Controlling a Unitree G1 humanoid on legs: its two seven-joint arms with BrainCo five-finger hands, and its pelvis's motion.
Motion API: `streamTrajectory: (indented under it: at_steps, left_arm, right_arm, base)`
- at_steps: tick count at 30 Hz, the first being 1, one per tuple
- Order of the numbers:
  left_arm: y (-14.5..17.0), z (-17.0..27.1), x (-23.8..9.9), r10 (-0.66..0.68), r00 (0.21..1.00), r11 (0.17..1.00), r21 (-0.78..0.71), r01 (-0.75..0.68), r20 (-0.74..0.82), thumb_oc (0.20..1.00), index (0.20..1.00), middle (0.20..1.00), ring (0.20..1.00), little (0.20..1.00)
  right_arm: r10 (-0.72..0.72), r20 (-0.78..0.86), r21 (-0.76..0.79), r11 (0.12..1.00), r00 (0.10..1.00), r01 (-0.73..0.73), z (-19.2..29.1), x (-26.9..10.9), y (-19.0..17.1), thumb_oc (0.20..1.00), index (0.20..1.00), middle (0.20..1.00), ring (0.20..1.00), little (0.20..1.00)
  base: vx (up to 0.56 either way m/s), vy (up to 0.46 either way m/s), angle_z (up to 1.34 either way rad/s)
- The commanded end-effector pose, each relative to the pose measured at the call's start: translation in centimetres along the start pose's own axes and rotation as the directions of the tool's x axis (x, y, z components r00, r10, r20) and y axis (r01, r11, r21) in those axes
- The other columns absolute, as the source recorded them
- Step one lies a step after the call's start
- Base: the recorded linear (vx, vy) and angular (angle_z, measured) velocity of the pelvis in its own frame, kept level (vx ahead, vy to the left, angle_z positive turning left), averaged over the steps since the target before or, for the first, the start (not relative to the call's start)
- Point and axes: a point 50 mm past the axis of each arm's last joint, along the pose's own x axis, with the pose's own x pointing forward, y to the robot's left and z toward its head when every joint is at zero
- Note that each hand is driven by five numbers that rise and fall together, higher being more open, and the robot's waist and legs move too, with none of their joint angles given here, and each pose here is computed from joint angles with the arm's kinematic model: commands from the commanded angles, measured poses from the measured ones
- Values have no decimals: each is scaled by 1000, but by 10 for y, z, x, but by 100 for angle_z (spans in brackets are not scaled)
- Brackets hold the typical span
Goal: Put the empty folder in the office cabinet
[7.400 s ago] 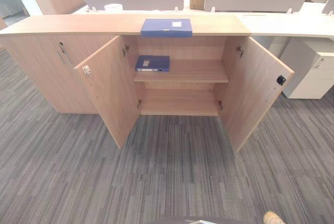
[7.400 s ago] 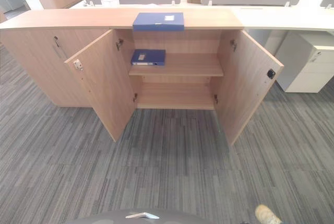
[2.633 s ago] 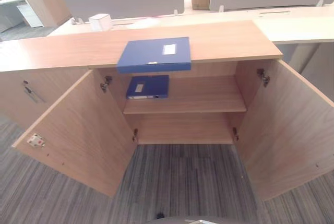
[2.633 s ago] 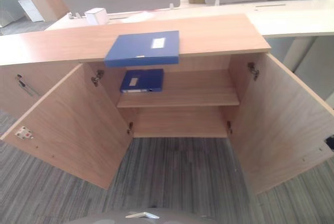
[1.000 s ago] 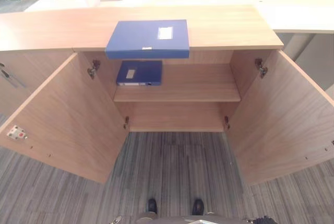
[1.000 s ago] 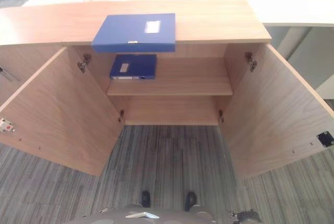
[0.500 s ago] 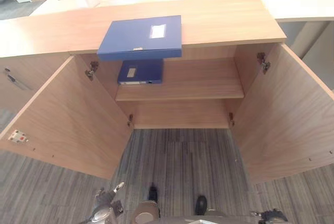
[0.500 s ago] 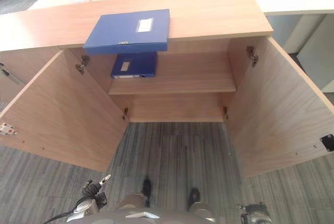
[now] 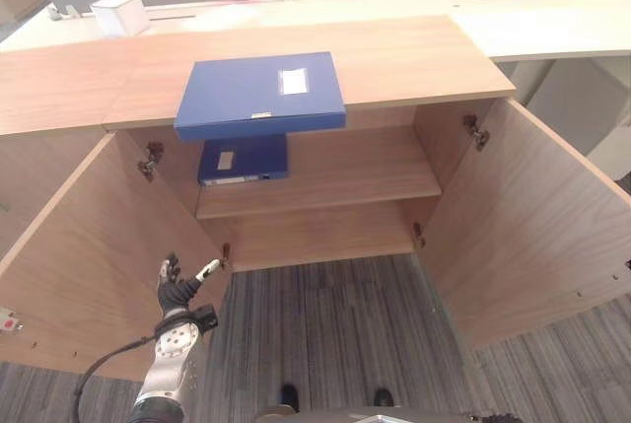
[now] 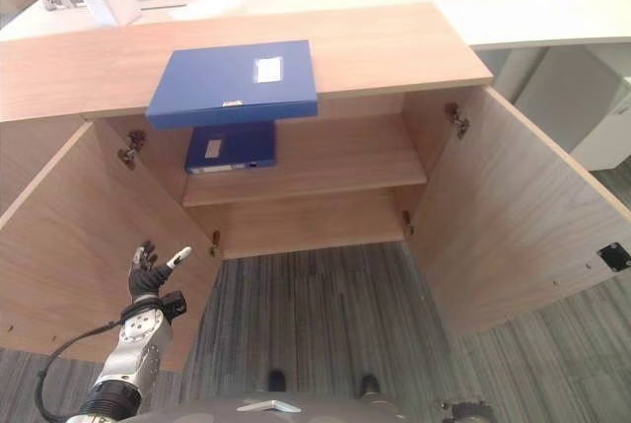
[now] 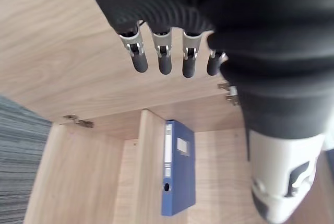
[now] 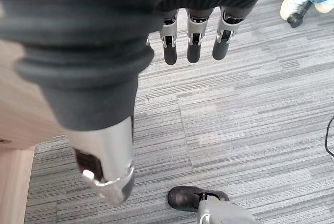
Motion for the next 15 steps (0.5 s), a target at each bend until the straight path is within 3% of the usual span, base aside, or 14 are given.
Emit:
streamTrajectory:
  at_steps: [1,4,5,8,9,13,15]
  left_arm:
    - [8,31,6,-15,982,960,279,-39,190,1000,1000,1000,1000,1000]
    - [9,52,10,-53,954,877,470,-96,295,1000,1000,1000,1000,1000]
    - [9,52,10,-53,954,877,470,-96,295,1000,1000,1000,1000,1000]
    - [18,85,13,-79,883,706,652,-278,462,1000,1000,1000,1000,1000]
    - [18,85,13,-79,883,703,653,-280,463,1000,1000,1000,1000,1000]
    - [36,127,19,-127,772,416,740,-529,623,1000,1000,1000,1000,1000]
    - [37,136,22,-142,752,367,739,-564,644,1000,1000,1000,1000,1000]
  right_arm:
    - [-31,12,-15,999,999,31,6,1,-5,1000,1000,1000,1000,1000]
    - [-34,4,-21,999,999,34,3,0,-3,1000,1000,1000,1000,1000]
    - [-34,4,-21,999,999,34,3,0,-3,1000,1000,1000,1000,1000]
    - [-43,-7,-37,998,999,43,0,0,-1,1000,1000,1000,1000,1000]
    - [-42,-7,-37,998,999,42,0,0,-1,1000,1000,1000,1000,1000]
    - [-43,-12,-67,997,999,42,-1,0,-1,1000,1000,1000,1000,1000]
    - [-39,-13,-77,996,999,38,-2,0,-1,1000,1000,1000,1000,1000]
  base:
    - [23,14,-9]
    - [7,5,-2]
    - [0,0,0]
    - [11,0,0]
    - [0,0,0]
    - [5,0,-1]
    - [0,0,0]
